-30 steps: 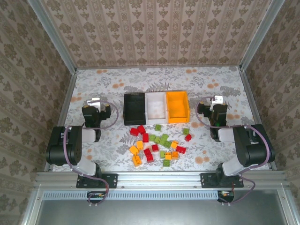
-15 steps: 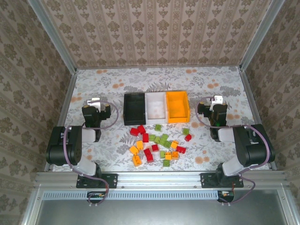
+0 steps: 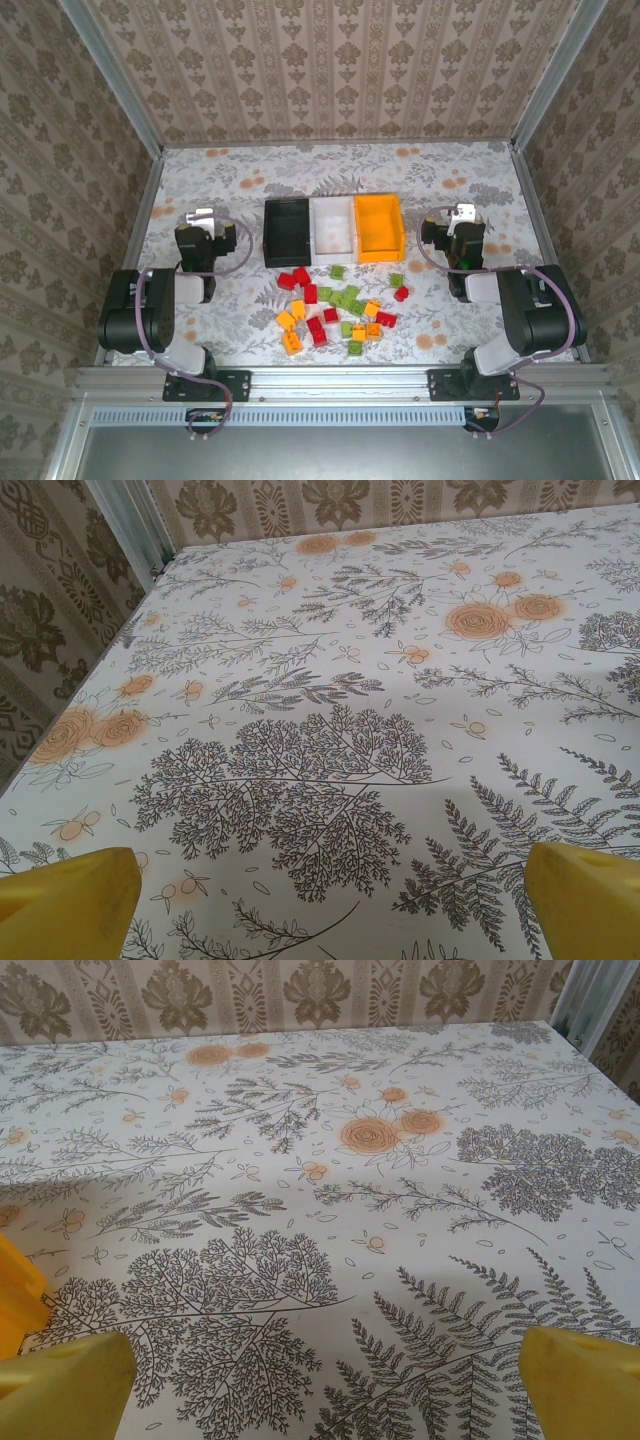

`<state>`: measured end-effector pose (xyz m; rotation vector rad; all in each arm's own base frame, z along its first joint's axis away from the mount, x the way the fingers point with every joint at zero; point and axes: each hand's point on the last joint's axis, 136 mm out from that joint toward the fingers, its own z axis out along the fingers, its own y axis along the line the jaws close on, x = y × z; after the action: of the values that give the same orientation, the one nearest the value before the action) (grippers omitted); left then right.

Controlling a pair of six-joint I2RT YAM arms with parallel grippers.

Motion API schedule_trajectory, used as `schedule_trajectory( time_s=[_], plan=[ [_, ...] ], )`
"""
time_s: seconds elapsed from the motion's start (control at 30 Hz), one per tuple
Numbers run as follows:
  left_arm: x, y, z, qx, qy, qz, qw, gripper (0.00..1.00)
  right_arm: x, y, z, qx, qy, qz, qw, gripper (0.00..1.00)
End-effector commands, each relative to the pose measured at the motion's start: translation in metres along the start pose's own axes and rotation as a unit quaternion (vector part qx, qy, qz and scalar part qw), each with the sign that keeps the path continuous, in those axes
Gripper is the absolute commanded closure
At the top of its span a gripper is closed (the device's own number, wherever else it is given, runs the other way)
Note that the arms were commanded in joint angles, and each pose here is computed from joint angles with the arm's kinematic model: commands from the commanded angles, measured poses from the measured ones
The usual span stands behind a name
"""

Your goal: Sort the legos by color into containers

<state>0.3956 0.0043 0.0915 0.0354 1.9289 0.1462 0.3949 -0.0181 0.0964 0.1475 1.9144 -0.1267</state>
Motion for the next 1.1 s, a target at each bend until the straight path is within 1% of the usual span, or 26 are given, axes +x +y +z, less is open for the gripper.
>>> schedule_trajectory(
  time_s=[0.0, 0.07, 0.17, 0.27, 0.37, 0.47, 0.53, 0.6, 0.63, 0.67, 0.7, 0.73, 0.77, 0.83, 0.9, 0.97, 1.03, 1.07],
  plan=[
    [-0.004, 0.001, 0.001, 0.002, -0.004, 0.0, 1.0, 0.0, -0.003, 0.0, 0.001, 0.001, -0.006, 0.002, 1.0, 0.0],
    [-0.005, 0.003, 0.001, -0.002, -0.008, 0.0, 1.0, 0.0, -0.004, -0.001, 0.0, 0.001, -0.009, 0.003, 1.0, 0.0],
    [-0.02, 0.008, -0.012, -0.042, -0.009, 0.013, 0.999, 0.0, -0.014, -0.004, -0.005, 0.017, -0.001, 0.0, 1.0, 0.0],
    [-0.043, 0.004, -0.023, -0.046, -0.008, 0.031, 0.998, 0.0, -0.024, -0.011, -0.009, 0.048, 0.045, 0.01, 0.998, 0.0],
    [-0.062, 0.011, -0.034, -0.064, -0.014, 0.004, 0.998, 0.0, -0.035, -0.016, -0.018, 0.068, 0.071, 0.049, 0.994, 0.0],
    [-0.087, 0.015, -0.047, -0.064, -0.049, -0.025, 0.996, 0.0, -0.046, -0.017, -0.031, 0.092, 0.062, 0.064, 0.992, 0.0],
    [-0.1, 0.025, -0.052, -0.085, -0.074, -0.062, 0.992, 0.0, -0.055, -0.024, -0.039, 0.126, 0.048, 0.087, 0.987, 0.0],
    [-0.108, 0.044, -0.056, -0.135, -0.088, -0.135, 0.978, 0.0, -0.054, -0.034, -0.046, 0.158, 0.055, 0.156, 0.974, 0.0],
    [-0.106, 0.05, -0.058, -0.149, -0.08, -0.169, 0.971, 0.0, -0.052, -0.037, -0.049, 0.167, 0.064, 0.197, 0.964, 0.0],
    [-0.105, 0.054, -0.06, -0.155, -0.067, -0.208, 0.963, 0.0, -0.039, -0.042, -0.056, 0.186, 0.097, 0.253, 0.945, 0.0],
    [-0.094, 0.056, -0.065, -0.165, -0.034, -0.242, 0.955, 0.0, -0.03, -0.046, -0.063, 0.205, 0.118, 0.294, 0.926, 0.0],
    [-0.088, 0.063, -0.07, -0.188, -0.022, -0.279, 0.941, 0.0, -0.027, -0.037, -0.057, 0.168, 0.137, 0.307, 0.927, 0.0],
    [-0.086, 0.064, -0.071, -0.181, -0.018, -0.3, 0.936, 0.0, -0.027, -0.025, -0.052, 0.125, 0.145, 0.305, 0.933, 0.0],
    [-0.087, 0.05, -0.066, -0.115, -0.024, -0.315, 0.942, 0.0, -0.021, -0.016, -0.051, 0.101, 0.146, 0.314, 0.933, 0.0],
    [-0.089, 0.043, -0.068, -0.074, -0.042, -0.349, 0.933, 0.0, -0.019, -0.011, -0.055, 0.083, 0.132, 0.311, 0.938, 0.0],
    [-0.091, 0.041, -0.071, -0.053, -0.052, -0.375, 0.924, 0.0, -0.02, -0.003, -0.062, 0.065, 0.132, 0.277, 0.949, 0.0],
    [-0.093, 0.041, -0.075, -0.038, -0.058, -0.401, 0.914, 0.0, -0.021, 0.003, -0.071, 0.055, 0.145, 0.241, 0.958, 0.0],
    [-0.098, 0.039, -0.077, -0.021, -0.065, -0.406, 0.911, 0.0, -0.02, 0.008, -0.075, 0.046, 0.155, 0.224, 0.961, 0.0]
  ],
)
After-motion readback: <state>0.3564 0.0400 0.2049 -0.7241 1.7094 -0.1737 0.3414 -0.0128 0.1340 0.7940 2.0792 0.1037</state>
